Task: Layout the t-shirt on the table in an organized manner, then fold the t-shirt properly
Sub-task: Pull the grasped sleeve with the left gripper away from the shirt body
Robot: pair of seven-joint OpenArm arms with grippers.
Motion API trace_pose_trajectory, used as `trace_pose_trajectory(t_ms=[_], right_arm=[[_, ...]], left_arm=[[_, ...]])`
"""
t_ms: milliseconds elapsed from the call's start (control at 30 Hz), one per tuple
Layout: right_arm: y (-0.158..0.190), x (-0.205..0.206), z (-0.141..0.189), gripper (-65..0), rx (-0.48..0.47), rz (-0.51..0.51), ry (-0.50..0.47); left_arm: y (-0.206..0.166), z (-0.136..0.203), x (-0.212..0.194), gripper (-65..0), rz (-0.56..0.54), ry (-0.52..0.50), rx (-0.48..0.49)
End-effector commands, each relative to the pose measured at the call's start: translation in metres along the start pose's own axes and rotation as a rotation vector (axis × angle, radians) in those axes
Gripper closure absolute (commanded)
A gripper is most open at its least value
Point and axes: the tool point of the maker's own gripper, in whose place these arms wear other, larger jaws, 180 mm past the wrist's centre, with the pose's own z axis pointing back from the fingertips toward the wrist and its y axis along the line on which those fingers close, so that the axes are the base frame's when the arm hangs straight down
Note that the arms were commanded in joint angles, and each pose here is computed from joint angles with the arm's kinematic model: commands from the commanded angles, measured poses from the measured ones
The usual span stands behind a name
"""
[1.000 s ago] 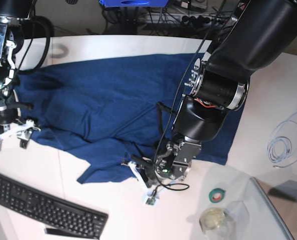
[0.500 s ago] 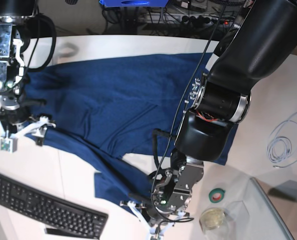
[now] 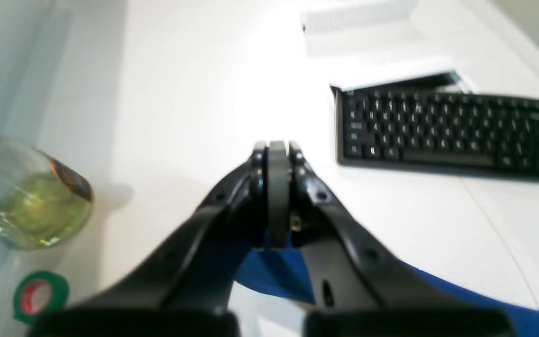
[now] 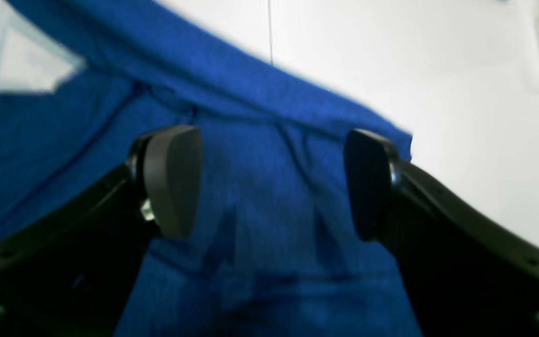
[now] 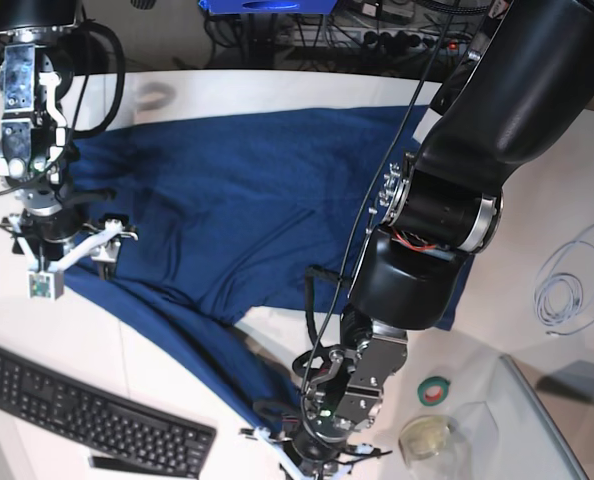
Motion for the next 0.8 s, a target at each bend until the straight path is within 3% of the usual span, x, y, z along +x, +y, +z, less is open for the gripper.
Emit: trace_pose_trajectory(t_ms=[0, 200, 333, 500, 600, 667, 767], right_arm=[[-0.001, 0.014, 0.001, -44.0, 0.000, 0.012, -0.040], [0.016, 0.004, 0.002, -43.4, 0.101, 0.092, 0.012], [0.018, -0.001, 0.002, -43.4, 0.111, 0.099, 0.031], [0.018, -0.002, 0.003, -43.4, 0.112, 0.100, 0.034], [0.016, -0.010, 0.005, -43.4, 0.108, 0.097, 0.050], [0.015, -0.013, 0.006, -43.4, 0.105, 0.100, 0.056], [0.009, -0.022, 0.008, -43.2, 0.096, 0.110, 0.077]], left_arm=[[0.008, -0.003, 0.035, 0.0, -0.010, -0.085, 0.043], [0.017, -0.008, 0.037, 0.0, -0.027, -0.124, 0.089], [0.020, -0.008, 0.035, -2.0, -0.030, -0.140, 0.094], [0.021, -0.008, 0.037, -39.7, -0.023, -0.148, 0.097], [0.021, -0.008, 0.038, -55.5, -0.019, -0.149, 0.098], [0.021, -0.008, 0.043, -61.5, -0.015, -0.161, 0.098], [0.013, -0.002, 0.049, -62.9, 0.005, -0.193, 0.083]])
